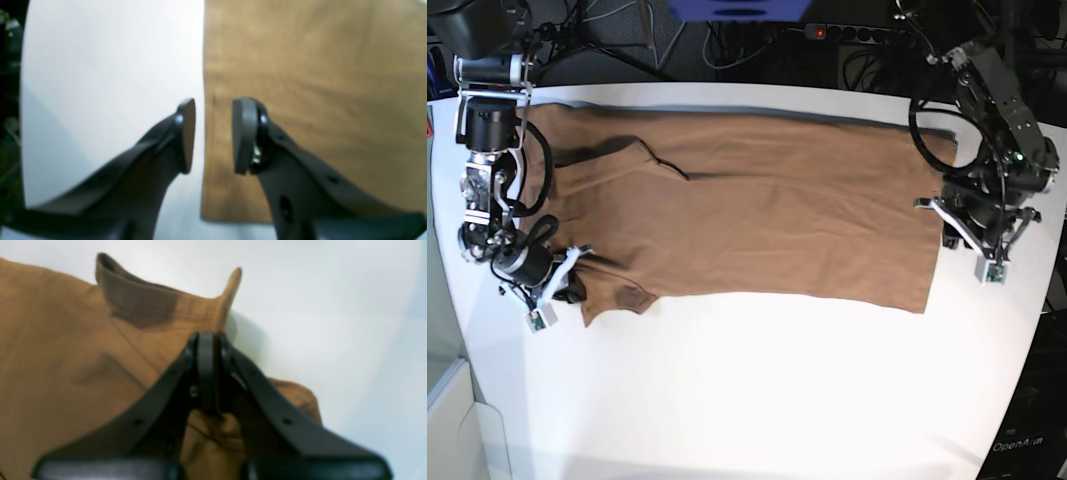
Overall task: Fold the T-shirt properly
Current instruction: 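Move the right gripper to the opposite edge by the sleeve, grasp, then move the left gripper to the opposite hem corner and grasp it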
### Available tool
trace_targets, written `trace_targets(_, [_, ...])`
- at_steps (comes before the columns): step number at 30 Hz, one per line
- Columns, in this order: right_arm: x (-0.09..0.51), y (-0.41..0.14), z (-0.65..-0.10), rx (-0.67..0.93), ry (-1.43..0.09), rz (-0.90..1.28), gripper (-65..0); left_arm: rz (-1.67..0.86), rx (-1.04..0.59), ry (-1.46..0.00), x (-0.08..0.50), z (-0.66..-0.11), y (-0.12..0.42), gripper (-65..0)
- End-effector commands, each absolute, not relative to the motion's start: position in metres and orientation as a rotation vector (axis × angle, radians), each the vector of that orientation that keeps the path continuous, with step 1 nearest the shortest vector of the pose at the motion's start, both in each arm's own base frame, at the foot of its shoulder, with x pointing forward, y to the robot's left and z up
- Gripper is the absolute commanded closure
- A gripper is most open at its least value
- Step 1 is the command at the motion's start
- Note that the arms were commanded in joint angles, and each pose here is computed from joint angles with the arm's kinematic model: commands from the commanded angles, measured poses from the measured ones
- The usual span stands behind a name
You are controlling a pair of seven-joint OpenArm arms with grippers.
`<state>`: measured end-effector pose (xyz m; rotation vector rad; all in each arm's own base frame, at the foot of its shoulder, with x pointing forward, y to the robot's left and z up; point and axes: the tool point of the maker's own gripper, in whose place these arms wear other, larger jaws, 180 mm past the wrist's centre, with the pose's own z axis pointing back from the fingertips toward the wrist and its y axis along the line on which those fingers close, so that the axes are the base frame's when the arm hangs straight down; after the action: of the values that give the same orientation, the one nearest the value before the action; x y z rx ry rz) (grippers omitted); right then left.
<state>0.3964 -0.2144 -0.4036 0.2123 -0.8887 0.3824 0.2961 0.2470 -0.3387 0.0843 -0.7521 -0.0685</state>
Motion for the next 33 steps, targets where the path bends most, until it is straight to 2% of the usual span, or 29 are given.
trace_targets(1, [0.410, -0.219, -0.383, 0.203, -0.951, 0.391, -0.7, -0.069, 0.090, -0.798, 0.309, -0.326, 0.251, -18.5])
trace_targets(7, [0.410, -0.220, -0.383, 0.201, -0.949, 0.391, -0.7, -0.024, 0.025, -0.780, 0.350, -0.345, 0.268, -18.7])
trace_targets(13, [0.408, -0.222, -0.384, 0.197, -0.944, 0.391, -0.7, 0.058, -0.047, -0.793, 0.366, -0.363, 0.279, -19.7])
trace_targets(14, [0.408, -0.223, -0.384, 0.196, -0.943, 0.392, -0.7, 0.059, -0.053, -0.799, 0.368, -0.364, 0.278, -22.2])
trace_targets(18, [0.408, -0.223, -0.384, 0.194, -0.944, 0.393, -0.7, 0.069, -0.071, -0.846, 0.374, -0.365, 0.273, -39.4])
trace_targets(21, [0.408, -0.223, -0.384, 0.193, -0.943, 0.393, -0.7, 0.082, -0.088, -0.883, 0.379, -0.368, 0.272, -44.0])
trace_targets(33, [0.408, -0.223, -0.384, 0.192, -0.941, 0.397, -0.7, 0.194, -0.217, -0.986, 0.412, -0.393, 0.262, -43.8])
